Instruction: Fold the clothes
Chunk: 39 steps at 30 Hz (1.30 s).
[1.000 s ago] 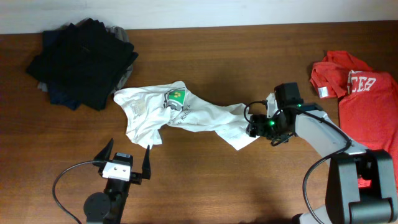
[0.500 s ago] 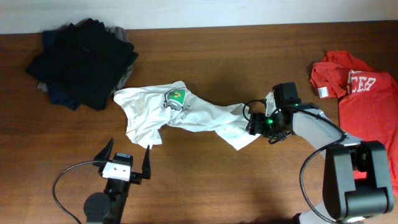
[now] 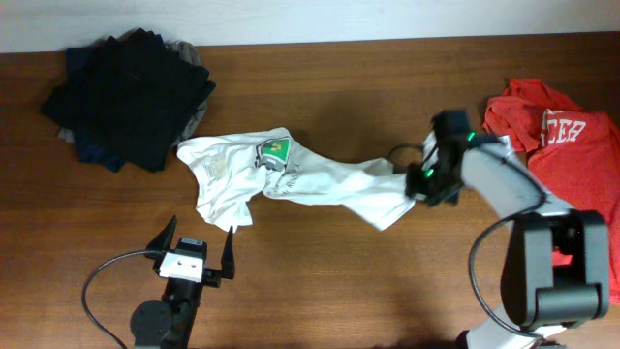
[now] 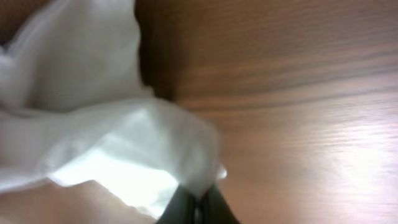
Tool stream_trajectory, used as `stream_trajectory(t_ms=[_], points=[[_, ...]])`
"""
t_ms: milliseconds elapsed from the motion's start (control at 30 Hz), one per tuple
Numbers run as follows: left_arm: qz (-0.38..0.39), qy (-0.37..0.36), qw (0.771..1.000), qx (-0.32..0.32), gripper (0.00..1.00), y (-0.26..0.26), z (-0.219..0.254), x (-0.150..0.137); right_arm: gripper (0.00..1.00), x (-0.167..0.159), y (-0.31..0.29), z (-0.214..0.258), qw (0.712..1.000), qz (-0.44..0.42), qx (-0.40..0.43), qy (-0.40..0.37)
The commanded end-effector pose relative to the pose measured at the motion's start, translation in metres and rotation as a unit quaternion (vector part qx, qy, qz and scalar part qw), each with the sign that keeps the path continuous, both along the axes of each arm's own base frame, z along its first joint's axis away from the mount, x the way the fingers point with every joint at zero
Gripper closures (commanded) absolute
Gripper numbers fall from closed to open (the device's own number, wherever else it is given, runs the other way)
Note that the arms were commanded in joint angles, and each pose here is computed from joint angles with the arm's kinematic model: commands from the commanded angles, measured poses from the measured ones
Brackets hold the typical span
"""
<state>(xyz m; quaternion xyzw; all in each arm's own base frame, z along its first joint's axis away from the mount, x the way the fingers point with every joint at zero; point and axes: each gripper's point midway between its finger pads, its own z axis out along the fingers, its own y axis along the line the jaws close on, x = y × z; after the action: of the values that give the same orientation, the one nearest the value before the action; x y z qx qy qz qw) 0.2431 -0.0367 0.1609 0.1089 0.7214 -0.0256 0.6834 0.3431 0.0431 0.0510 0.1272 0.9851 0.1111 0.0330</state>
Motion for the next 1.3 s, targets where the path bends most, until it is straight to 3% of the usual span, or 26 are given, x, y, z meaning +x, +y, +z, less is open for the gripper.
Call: stream_trajectory(t_ms=[0,100,200,233,300,333,667,833,1000,1067,1167,1267], points=[[-0.003,-0.001,1.000,0.008,0.01,0.000,-0.001,0.000,0.96,0.037,-0.078,0.080,0.987,-0.066,-0.134,-0.057],[-0.003,-0.001,1.000,0.008,0.01,0.000,-0.001,0.000,0.96,0.038,-0.128,0.147,0.971,-0.122,-0.187,-0.080],[-0.003,-0.001,1.000,0.008,0.01,0.000,-0.001,0.000,0.96,0.032,-0.165,0.206,0.955,-0.197,-0.189,-0.119],[-0.003,-0.001,1.000,0.008,0.01,0.000,-0.001,0.000,0.92,0.031,-0.172,0.220,0.951,-0.210,-0.183,-0.133],[-0.003,-0.001,1.000,0.008,0.01,0.000,-0.001,0.000,0.23,0.030,-0.179,0.244,0.948,-0.220,-0.166,-0.160],[-0.003,-0.001,1.000,0.008,0.01,0.000,-0.001,0.000,0.02,0.029,-0.179,0.249,0.948,-0.217,-0.161,-0.166],[-0.003,-0.001,1.000,0.008,0.01,0.000,-0.001,0.000,0.01,0.031,-0.143,0.229,0.970,-0.178,-0.086,-0.140],[-0.003,-0.001,1.000,0.008,0.01,0.000,-0.001,0.000,0.02,0.034,-0.084,0.203,0.990,-0.082,-0.031,-0.110],[-0.003,-0.001,1.000,0.008,0.01,0.000,-0.001,0.000,0.02,0.045,-0.044,0.178,0.993,-0.023,-0.050,-0.107],[-0.003,-0.001,1.000,0.008,0.01,0.000,-0.001,0.000,0.02,0.052,-0.062,0.178,0.987,-0.052,-0.101,-0.118],[-0.003,-0.001,1.000,0.008,0.01,0.000,-0.001,0.000,0.02,0.048,-0.125,0.185,0.955,-0.175,-0.209,-0.117],[-0.003,-0.001,1.000,0.008,0.01,0.000,-0.001,0.000,0.02,0.033,-0.170,0.187,0.935,-0.228,-0.251,-0.102]])
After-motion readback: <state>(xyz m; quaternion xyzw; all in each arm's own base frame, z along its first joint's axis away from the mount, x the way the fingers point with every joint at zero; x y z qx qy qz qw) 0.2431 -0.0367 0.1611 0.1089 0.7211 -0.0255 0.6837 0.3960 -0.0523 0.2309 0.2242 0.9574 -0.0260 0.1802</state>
